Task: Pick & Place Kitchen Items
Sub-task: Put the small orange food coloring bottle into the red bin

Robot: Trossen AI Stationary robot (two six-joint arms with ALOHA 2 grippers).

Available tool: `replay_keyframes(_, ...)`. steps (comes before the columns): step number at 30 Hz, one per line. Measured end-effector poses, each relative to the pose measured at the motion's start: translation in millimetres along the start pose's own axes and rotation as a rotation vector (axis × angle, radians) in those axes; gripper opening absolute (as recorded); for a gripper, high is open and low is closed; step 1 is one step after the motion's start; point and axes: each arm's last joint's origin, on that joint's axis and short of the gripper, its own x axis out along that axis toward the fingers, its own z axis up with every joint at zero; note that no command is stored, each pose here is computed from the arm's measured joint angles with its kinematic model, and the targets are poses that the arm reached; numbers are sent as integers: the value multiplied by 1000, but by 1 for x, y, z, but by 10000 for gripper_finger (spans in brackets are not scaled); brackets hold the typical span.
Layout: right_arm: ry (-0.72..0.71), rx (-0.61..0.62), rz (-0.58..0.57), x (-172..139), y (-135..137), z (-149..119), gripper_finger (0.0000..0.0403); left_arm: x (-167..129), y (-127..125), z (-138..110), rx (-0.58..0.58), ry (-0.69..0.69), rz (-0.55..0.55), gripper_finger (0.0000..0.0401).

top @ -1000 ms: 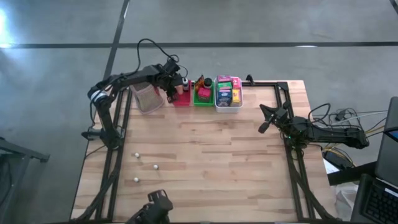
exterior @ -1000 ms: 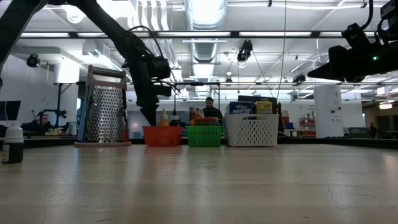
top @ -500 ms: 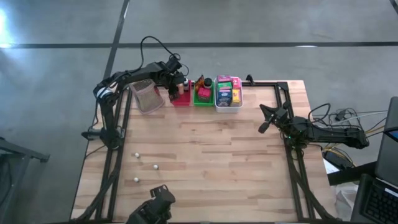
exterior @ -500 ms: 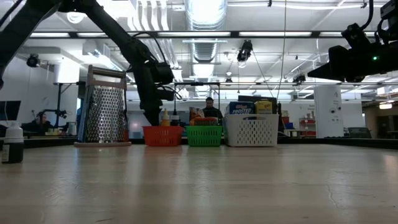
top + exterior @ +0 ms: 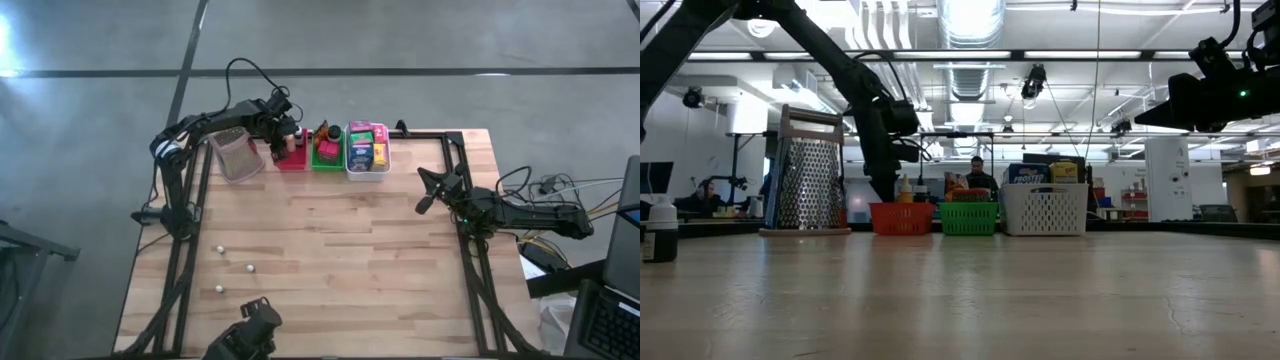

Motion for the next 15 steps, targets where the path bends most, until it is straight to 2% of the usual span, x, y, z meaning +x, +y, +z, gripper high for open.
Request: replay_keyframes(15, 0, 0, 0, 0, 0, 0, 8, 2, 0, 0, -17, 2, 0, 134)
